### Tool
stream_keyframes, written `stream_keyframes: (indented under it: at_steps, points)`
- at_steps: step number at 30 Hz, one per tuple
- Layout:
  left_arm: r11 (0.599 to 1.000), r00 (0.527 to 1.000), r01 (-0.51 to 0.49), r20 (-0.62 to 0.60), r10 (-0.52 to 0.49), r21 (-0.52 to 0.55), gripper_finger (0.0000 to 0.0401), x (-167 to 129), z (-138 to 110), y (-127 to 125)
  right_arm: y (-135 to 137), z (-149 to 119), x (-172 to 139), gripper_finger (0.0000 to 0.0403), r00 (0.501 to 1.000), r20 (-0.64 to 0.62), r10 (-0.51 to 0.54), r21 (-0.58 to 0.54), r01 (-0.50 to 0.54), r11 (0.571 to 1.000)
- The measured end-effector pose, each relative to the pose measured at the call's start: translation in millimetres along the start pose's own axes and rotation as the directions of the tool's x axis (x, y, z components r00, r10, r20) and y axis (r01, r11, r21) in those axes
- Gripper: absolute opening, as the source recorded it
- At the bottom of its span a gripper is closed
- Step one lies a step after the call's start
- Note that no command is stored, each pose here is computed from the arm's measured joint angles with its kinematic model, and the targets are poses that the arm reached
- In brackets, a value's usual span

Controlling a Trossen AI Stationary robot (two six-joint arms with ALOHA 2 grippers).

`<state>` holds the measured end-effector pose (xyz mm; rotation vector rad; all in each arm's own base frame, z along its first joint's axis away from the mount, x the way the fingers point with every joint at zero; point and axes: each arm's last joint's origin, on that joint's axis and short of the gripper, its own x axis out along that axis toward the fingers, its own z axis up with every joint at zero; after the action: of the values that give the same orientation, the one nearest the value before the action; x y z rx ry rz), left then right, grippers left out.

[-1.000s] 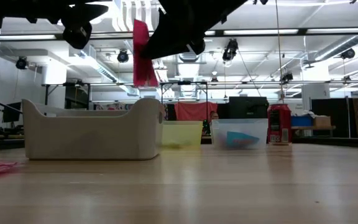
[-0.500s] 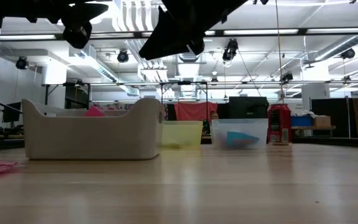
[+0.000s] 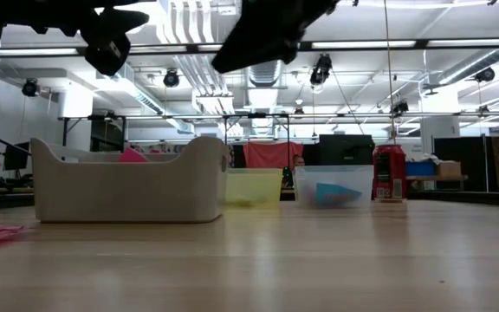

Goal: Sort candy
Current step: Put the red candy into the gray bin

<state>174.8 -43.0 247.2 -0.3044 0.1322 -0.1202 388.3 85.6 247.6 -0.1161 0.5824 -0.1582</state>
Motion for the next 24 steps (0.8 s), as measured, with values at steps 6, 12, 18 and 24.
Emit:
stream_keyframes:
  at_steps: [6,12,18,24]
  points:
    - [0.994,0.983,-0.026,-0.186,0.006,-0.105,0.0093,15.9,-2.0,-13.4,-1.6,-3.2,-31.7,0.0082,0.992,-0.124,0.008,-0.014,-0.010,1.000]
    - [0.935,0.846,-0.255,-0.525,0.093,-0.245,0.0093,26.0,-1.6,-34.1,-8.1,-5.4,-67.3,0.0082,0.975,-0.223,0.007,-0.004,-0.008,1.000]
    - [0.826,0.679,-0.472,-0.725,0.117,-0.308,0.0093,32.3,-10.0,-71.3,-4.5,-5.3,-94.1,0.0082,0.971,-0.235,0.033,-0.015,-0.037,0.999]
    - [0.719,0.602,-0.600,-0.790,0.117,-0.351,0.0093,47.9,-22.9,-110.2,0.7,-1.5,-109.7,0.0082,0.978,-0.199,0.066,-0.083,-0.084,0.993]
